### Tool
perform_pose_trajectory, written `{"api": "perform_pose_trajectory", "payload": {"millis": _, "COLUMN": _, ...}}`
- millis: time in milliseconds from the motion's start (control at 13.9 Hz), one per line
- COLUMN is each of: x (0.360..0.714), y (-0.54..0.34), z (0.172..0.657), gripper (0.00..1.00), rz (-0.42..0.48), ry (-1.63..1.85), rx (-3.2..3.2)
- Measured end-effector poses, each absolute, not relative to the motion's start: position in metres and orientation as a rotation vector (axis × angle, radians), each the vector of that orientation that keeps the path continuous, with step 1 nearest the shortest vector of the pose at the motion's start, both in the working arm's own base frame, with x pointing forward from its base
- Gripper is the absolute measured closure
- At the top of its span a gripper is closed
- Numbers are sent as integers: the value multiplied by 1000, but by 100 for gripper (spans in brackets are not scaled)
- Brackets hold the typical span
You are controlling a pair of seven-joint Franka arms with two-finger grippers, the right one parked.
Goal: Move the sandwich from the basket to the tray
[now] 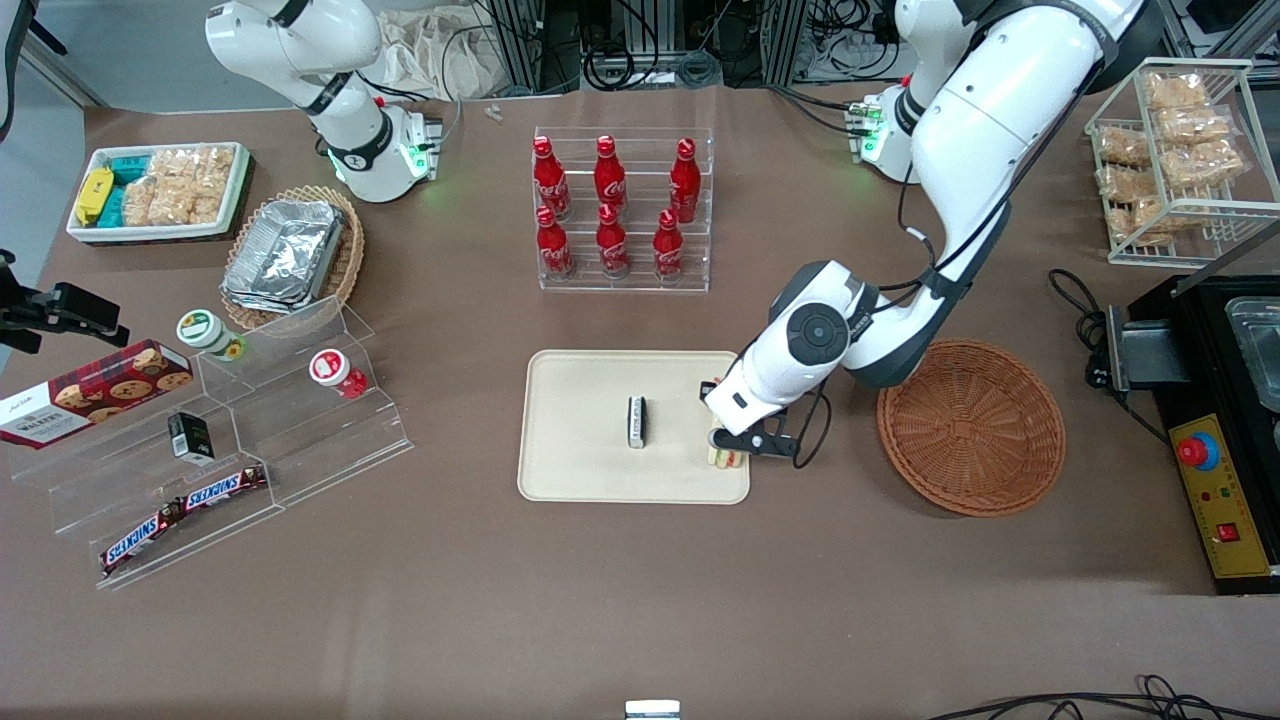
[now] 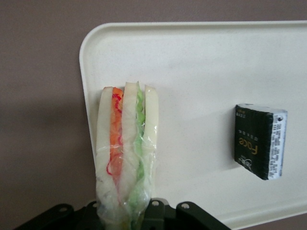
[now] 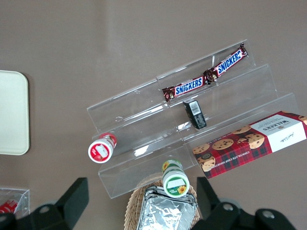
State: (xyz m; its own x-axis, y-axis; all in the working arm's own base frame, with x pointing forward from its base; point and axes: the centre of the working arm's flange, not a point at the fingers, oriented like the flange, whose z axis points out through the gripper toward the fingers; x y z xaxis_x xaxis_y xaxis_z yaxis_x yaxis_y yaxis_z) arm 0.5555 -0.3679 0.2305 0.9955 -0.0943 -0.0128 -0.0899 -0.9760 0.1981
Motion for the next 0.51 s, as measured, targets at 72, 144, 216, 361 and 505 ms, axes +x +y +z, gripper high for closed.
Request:
{"api": "perform_pose_trajectory", "payload": {"millis": 72, "x": 555, "y": -368, "z": 227, "gripper": 80, "rz": -36, "ry": -127, "rx": 2944}}
{"api": "perform_pose_trajectory", "payload": {"millis": 144, "x": 555, "y": -368, "z": 226, "gripper": 75, "rz": -37, "ry": -118, "rx": 2946}}
{"api": "perform_pose_trajectory", "payload": {"millis": 216, "x": 555, "y": -368, "z": 225, "gripper": 66, "rz": -37, "ry": -113, "rx": 2946}}
{"api": "perform_pose_trajectory", "payload": {"millis": 361, "x": 558, "y": -368, "z": 228, "gripper": 46, "rz": -29, "ry": -96, "rx": 2944}}
{"api": "perform_pose_trajectory", "payload": {"millis": 505, "x": 565, "y": -368, "z": 239, "gripper": 26, "rz": -1, "ry": -32, "rx": 2938}}
